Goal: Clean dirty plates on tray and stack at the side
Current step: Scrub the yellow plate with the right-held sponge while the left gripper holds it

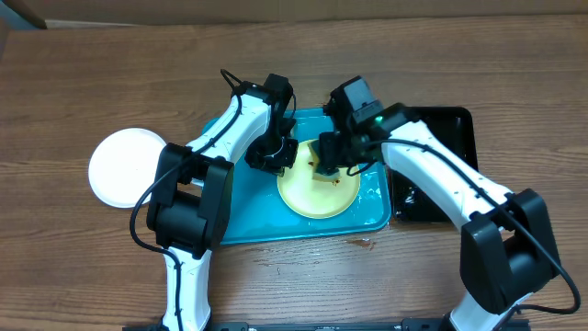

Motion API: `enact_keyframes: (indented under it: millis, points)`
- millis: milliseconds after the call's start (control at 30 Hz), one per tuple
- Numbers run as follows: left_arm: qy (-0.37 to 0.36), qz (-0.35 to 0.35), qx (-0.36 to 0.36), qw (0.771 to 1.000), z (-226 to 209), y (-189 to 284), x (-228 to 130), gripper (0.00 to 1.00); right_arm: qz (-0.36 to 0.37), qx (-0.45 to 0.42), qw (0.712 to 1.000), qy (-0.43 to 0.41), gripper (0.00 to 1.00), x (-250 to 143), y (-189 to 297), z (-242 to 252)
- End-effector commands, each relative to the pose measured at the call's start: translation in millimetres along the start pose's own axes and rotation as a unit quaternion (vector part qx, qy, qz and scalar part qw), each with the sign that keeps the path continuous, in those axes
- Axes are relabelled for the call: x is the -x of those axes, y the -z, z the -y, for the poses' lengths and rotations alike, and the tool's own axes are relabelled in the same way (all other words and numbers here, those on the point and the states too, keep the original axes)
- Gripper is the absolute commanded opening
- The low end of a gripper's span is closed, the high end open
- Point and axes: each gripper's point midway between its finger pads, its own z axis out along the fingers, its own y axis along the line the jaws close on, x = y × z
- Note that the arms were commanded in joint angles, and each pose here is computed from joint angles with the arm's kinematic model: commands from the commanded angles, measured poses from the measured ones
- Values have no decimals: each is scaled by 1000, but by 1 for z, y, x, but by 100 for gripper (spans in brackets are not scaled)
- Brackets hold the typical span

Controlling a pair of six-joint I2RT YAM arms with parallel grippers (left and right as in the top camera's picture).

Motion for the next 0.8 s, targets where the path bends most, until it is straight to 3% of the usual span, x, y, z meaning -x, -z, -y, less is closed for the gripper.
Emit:
enact_keyframes:
  millis: [0, 567, 767]
  points:
    - [-8, -18, 16, 1000, -2, -16, -6, 4, 9, 12, 1000, 3, 4, -1, -8, -13]
    - [-7, -19, 16, 1000, -2, -16, -6, 4, -13, -22, 999, -23, 4, -10, -77, -1]
    - [-1, -20, 16, 1000, -2, -16, -7, 4, -13, -95, 994, -51, 4, -12, -75, 35]
